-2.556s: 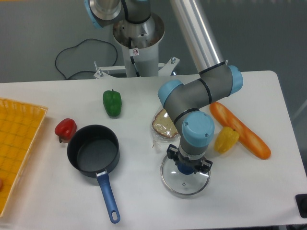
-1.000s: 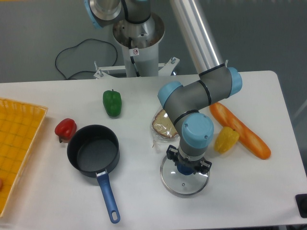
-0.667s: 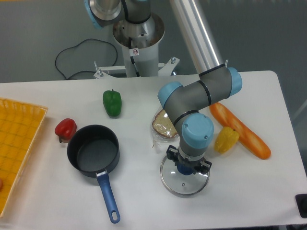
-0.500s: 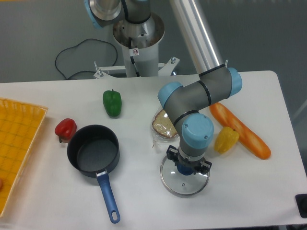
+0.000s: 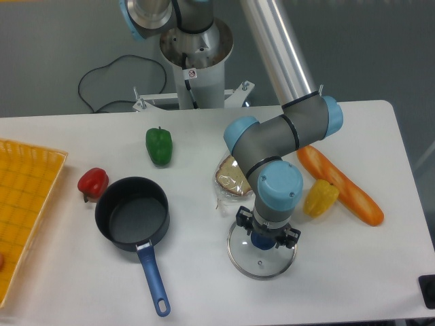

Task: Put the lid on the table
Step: 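Lower the glass lid flat onto the table beside the bread, then open the gripper and lift away from the lid knob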

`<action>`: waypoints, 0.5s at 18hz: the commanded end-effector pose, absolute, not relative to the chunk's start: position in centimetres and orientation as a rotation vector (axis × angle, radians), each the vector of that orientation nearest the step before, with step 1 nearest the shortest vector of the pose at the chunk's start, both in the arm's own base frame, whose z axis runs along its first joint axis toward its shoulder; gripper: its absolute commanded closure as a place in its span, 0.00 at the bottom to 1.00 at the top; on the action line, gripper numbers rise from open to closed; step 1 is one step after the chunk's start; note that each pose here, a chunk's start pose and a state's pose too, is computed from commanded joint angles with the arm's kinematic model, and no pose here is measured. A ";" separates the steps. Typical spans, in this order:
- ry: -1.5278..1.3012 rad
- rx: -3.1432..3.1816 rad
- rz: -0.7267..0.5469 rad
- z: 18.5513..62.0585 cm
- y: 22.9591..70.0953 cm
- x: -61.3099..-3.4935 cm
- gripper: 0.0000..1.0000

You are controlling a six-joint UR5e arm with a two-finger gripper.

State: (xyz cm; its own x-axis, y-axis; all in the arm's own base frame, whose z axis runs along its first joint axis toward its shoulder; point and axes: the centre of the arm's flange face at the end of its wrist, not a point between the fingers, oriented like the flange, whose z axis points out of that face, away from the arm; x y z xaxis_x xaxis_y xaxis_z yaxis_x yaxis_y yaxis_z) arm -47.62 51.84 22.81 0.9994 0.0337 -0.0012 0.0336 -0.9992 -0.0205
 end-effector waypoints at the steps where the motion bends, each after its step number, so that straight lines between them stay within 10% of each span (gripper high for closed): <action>1: -0.052 -3.116 0.012 23.3 51.8 -47.6 0.00; 9: 0.187 -3.072 0.090 27.7 53.6 -44.6 0.00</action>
State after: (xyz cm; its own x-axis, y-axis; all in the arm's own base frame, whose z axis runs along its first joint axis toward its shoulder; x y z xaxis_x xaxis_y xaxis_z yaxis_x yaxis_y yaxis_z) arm -44.56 53.62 27.70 0.9909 -0.1192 -0.0623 -0.1229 -0.9907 -0.0591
